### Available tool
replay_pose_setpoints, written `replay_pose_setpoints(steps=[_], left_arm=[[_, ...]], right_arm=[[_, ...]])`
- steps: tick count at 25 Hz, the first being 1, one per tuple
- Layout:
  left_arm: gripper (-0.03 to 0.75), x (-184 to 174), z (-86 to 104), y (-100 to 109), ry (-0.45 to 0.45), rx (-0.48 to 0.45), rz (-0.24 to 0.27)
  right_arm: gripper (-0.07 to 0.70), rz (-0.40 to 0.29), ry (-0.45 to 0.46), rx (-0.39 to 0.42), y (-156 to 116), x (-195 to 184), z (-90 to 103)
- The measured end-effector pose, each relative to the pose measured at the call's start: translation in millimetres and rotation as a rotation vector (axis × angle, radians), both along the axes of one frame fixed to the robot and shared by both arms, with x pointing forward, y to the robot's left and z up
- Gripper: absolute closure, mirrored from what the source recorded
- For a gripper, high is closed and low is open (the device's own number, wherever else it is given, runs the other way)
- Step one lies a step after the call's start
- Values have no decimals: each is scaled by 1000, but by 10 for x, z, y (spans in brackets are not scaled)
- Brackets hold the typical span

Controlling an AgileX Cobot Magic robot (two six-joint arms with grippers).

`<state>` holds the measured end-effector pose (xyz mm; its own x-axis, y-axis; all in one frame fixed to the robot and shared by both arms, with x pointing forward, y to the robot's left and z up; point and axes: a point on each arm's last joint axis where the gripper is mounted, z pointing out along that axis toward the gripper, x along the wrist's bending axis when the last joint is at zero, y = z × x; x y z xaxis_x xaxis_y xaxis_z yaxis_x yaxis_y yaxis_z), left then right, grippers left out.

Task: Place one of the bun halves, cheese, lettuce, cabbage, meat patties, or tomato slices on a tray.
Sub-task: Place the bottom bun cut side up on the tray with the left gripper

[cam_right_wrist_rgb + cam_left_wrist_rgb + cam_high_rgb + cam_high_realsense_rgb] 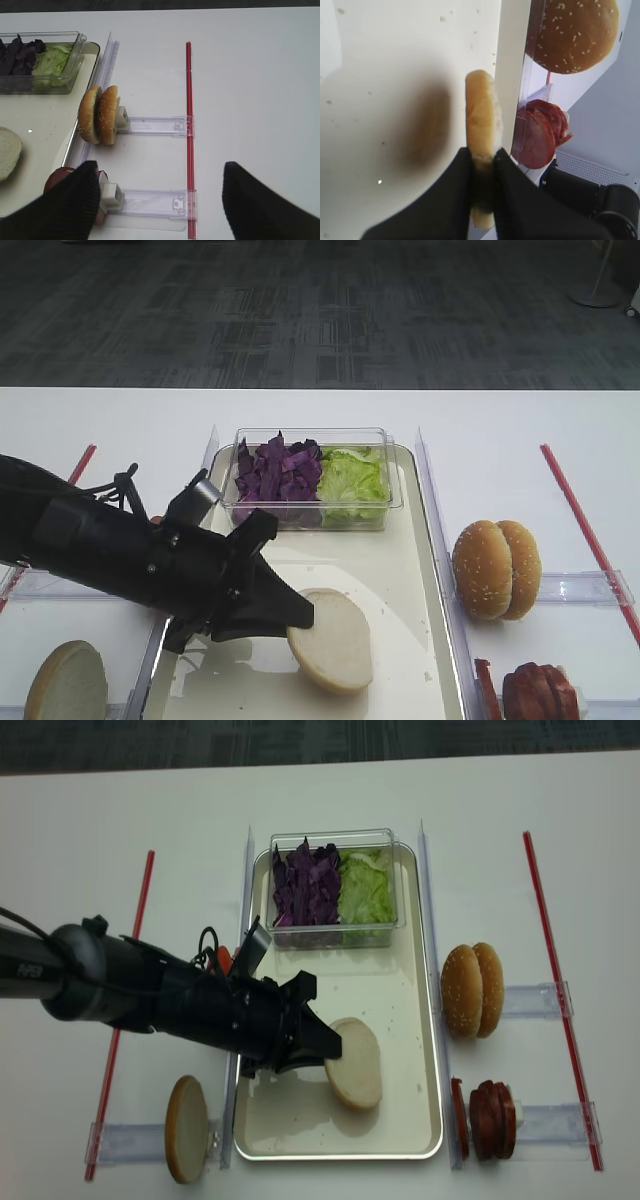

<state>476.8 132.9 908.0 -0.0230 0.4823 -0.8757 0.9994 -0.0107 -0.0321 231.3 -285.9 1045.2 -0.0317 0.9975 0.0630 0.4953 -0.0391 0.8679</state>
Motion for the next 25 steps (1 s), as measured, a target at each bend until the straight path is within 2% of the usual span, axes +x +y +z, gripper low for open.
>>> replay_pose_setpoints(steps=[11, 25], left_arm=[[636, 40, -44, 26, -20, 57, 39], [638, 43, -52, 31, -28, 67, 38]], right_arm=[[95, 0, 0, 0, 0, 0, 0], [95, 0, 0, 0, 0, 0, 0]])
